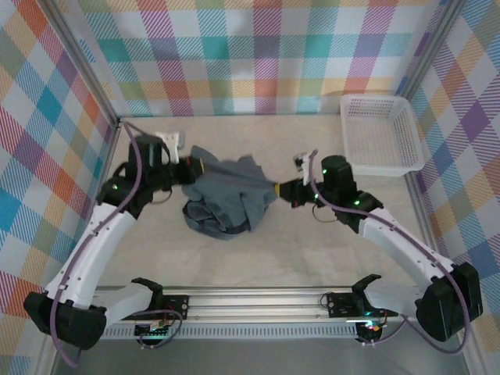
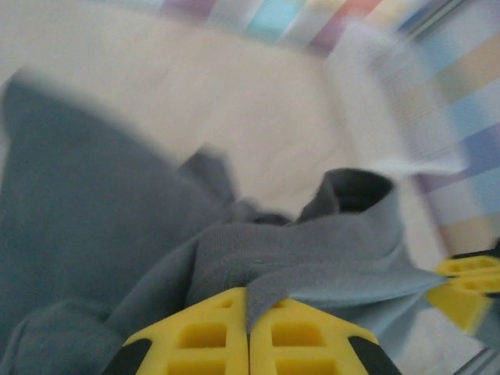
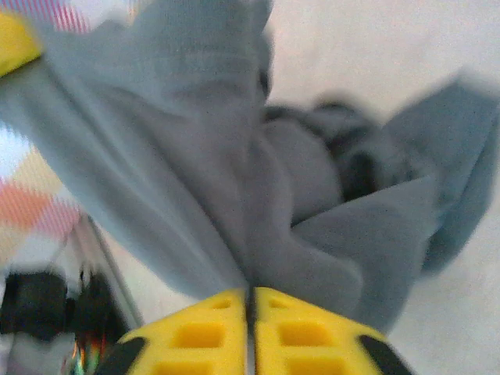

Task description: Fold the inside-out t-shirt

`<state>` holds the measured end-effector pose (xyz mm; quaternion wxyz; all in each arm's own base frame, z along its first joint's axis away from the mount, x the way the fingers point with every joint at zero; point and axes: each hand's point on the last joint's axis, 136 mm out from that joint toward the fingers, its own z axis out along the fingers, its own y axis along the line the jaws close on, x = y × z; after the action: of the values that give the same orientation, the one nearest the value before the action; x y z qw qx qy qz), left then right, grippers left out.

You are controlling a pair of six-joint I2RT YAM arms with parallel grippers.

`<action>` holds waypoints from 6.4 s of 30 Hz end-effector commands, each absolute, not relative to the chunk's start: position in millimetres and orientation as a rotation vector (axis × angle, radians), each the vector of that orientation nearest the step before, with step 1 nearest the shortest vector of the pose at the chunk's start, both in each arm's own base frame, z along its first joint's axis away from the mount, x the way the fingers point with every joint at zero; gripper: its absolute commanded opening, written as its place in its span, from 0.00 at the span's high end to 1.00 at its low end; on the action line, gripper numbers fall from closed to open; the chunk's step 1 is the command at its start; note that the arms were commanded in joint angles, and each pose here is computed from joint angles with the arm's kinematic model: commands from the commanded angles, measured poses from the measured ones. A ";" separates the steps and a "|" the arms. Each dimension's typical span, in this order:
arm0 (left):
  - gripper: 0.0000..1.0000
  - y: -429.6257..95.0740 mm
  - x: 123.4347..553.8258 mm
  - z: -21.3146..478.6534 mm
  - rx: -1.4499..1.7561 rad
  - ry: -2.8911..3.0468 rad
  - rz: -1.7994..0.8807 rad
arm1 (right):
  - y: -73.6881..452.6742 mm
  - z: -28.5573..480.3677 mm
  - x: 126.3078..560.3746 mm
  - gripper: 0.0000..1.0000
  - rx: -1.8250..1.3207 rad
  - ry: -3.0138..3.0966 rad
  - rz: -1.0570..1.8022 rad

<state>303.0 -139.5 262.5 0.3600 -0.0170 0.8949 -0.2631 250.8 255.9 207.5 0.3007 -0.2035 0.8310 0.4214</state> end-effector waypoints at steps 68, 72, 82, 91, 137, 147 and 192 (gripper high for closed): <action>1.00 -231.1 316.5 244.4 0.306 2.309 -1.144 | 313.4 197.9 314.3 0.22 -0.931 1.993 0.888; 1.00 -230.0 315.0 251.9 0.328 2.295 -1.130 | 335.9 191.4 337.8 0.31 -0.911 2.050 0.938; 1.00 -174.0 348.0 186.2 0.142 2.561 -0.606 | 352.0 259.3 286.6 1.00 -0.811 2.026 1.442; 0.63 -163.6 360.0 176.7 0.221 2.589 -0.503 | 340.0 298.8 282.3 1.00 -0.544 1.919 1.586; 1.00 -262.4 291.0 286.5 0.312 2.256 -1.399 | 253.6 201.1 349.8 0.55 -0.299 2.350 1.202; 1.00 -268.2 309.9 280.2 0.294 2.298 -1.370 | 295.1 238.6 287.0 0.56 -0.005 2.306 1.264; 1.00 -231.2 350.0 275.1 0.192 2.271 -1.149 | 335.3 292.3 282.2 1.00 -0.772 2.030 1.256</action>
<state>321.7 -257.5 281.8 0.2395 0.0845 0.8443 -0.4718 314.0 328.9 235.7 0.3558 -0.3038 0.8110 0.3512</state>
